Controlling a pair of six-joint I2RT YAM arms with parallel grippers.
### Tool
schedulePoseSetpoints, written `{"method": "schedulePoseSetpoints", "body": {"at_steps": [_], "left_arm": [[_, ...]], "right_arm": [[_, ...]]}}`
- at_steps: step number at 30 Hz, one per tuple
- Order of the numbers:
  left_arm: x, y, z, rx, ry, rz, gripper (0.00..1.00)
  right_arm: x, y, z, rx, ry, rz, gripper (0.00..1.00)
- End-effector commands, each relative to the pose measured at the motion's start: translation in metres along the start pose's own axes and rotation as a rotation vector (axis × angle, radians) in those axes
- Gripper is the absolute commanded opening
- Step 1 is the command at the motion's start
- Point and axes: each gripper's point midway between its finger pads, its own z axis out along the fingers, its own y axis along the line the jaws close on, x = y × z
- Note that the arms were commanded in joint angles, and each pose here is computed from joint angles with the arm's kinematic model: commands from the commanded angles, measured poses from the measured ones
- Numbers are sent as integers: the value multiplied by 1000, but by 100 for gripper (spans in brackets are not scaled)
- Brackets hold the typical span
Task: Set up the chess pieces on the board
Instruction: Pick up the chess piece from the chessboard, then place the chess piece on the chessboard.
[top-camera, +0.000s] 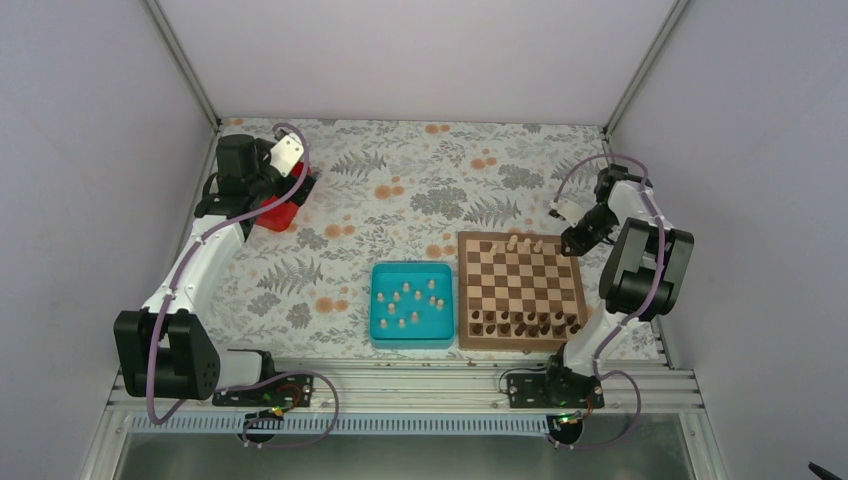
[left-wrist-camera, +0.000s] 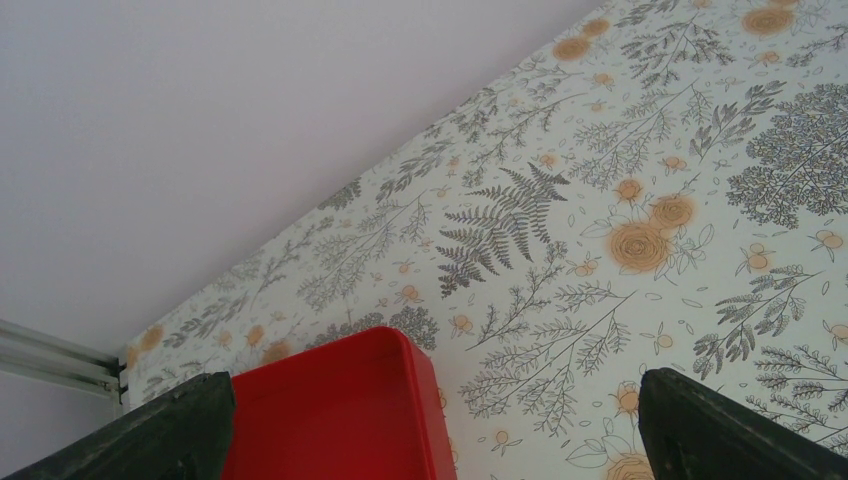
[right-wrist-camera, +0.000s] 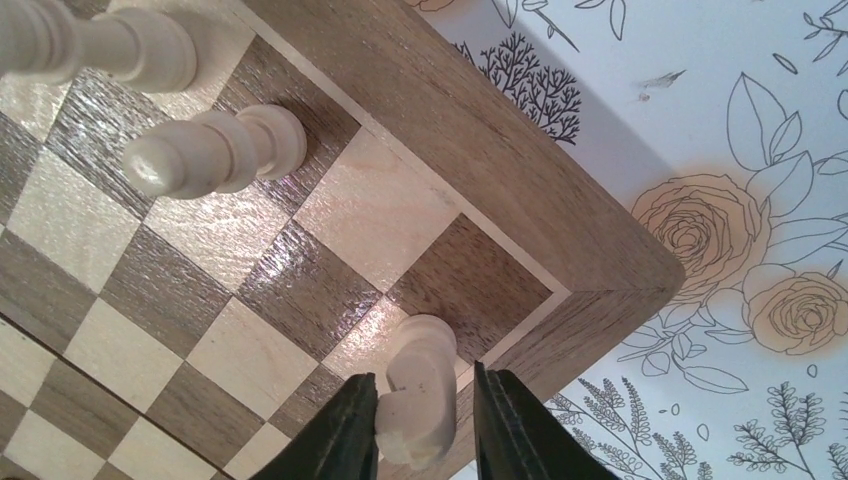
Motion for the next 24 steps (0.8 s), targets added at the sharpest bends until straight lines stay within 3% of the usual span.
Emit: {"method": "schedulePoseSetpoints", "body": {"at_steps": [1, 10, 24], "left_arm": [[-2, 2, 0, -6, -15, 6, 100], [-1, 3, 0, -11, -14, 8, 100], [-2, 2, 0, -11, -16, 9, 100]], "right_arm": [[-1, 2, 2, -6, 10, -10, 25], [-12, 7, -18, 29, 14, -46, 18], [-46, 14, -21, 42, 25, -114, 16]]}}
